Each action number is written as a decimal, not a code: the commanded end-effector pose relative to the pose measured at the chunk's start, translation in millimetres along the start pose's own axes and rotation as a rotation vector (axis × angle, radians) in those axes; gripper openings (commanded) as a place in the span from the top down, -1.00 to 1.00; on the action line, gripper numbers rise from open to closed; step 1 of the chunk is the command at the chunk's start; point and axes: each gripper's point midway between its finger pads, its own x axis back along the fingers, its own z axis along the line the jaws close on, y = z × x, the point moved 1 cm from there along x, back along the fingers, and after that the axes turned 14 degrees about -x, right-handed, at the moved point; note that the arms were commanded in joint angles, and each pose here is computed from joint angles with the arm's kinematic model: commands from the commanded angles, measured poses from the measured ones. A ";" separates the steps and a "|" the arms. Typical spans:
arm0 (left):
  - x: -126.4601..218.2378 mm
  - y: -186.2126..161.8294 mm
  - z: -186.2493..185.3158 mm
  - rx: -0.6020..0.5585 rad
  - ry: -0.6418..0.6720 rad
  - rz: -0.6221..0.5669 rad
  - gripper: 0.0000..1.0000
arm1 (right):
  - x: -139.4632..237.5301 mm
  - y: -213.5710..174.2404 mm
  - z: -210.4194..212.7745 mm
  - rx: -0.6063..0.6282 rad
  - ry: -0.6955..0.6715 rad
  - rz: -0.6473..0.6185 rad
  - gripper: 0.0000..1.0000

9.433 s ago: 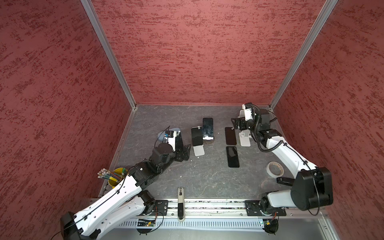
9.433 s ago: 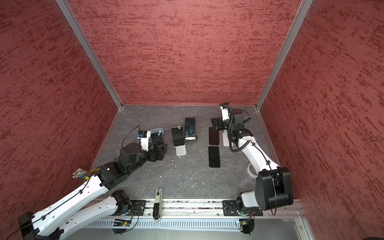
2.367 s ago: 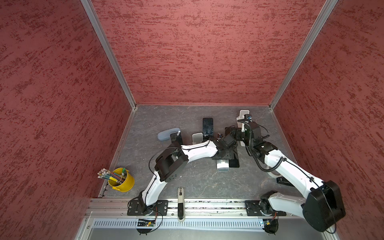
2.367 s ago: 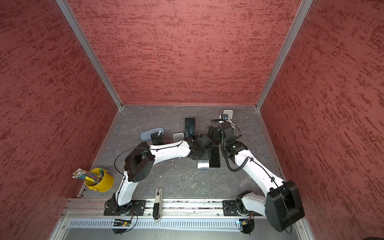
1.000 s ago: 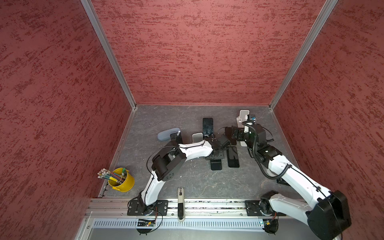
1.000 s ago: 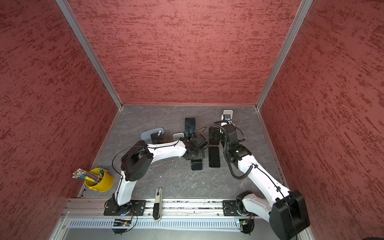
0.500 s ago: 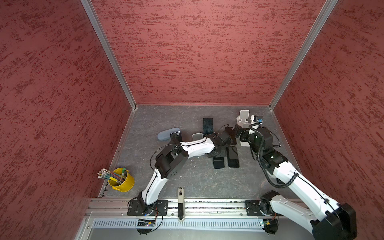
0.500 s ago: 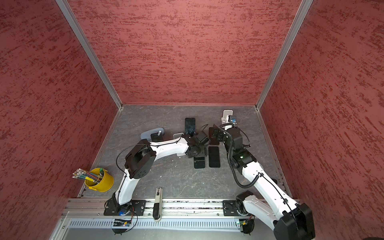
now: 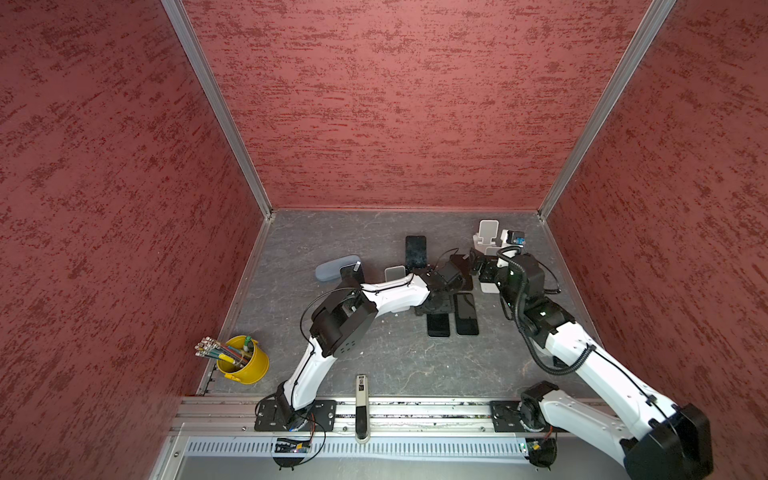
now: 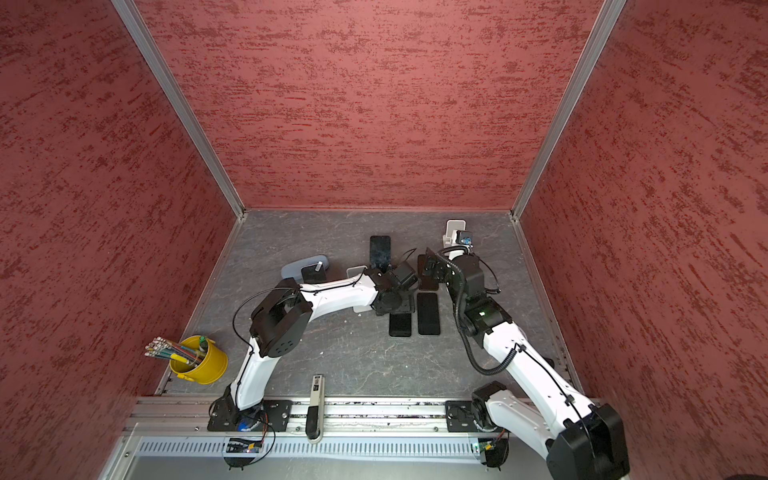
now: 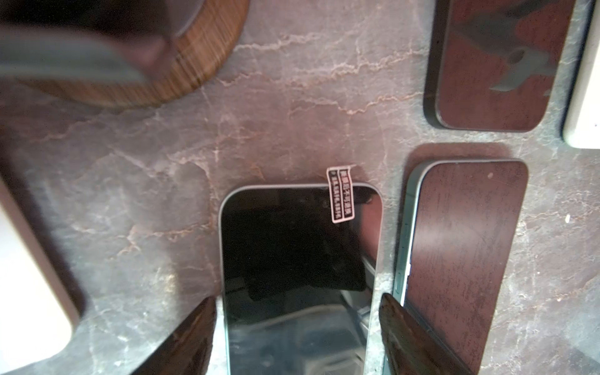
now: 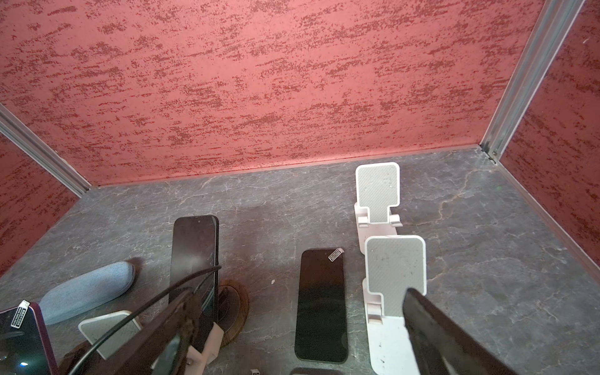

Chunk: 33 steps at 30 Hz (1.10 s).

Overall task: Remove the phone from the phone stand
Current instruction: 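Lay the phone flat on the table and open the left gripper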

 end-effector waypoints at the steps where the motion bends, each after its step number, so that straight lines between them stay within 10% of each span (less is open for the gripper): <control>1: -27.0 -22.6 18.6 -0.012 0.072 0.085 -0.58 | 0.3 1.6 2.1 -0.016 0.010 -0.020 -0.97; 33: 4.8 -11.3 -10.7 -0.018 -0.059 -0.001 -0.62 | -6.4 -5.1 3.3 -0.016 0.015 0.004 -0.97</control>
